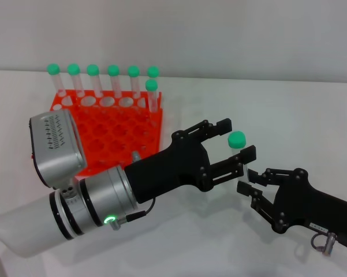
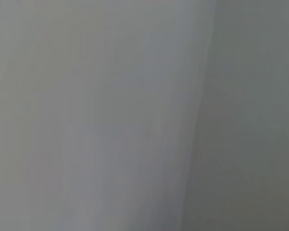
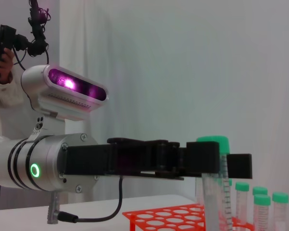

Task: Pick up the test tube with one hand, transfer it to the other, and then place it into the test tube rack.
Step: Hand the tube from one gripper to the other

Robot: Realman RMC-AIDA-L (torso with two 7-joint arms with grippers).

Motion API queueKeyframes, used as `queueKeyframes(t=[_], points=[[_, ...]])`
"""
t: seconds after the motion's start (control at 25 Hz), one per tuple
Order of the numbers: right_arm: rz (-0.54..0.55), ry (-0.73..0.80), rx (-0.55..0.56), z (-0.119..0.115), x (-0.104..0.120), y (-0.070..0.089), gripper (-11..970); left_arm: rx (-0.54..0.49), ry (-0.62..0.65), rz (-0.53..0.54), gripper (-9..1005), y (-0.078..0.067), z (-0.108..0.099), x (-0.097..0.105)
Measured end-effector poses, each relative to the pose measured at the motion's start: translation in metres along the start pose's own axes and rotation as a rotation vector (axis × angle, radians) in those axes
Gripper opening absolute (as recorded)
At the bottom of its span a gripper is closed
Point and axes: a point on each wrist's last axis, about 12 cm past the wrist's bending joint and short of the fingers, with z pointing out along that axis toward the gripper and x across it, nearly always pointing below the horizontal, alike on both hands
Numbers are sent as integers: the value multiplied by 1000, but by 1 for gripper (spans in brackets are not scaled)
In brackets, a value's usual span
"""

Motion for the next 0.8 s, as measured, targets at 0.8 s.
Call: queueKeyframes(t=[0.8], points=[[-1, 8, 6, 0, 1, -1, 232, 11, 1, 47, 254, -4, 1, 2]])
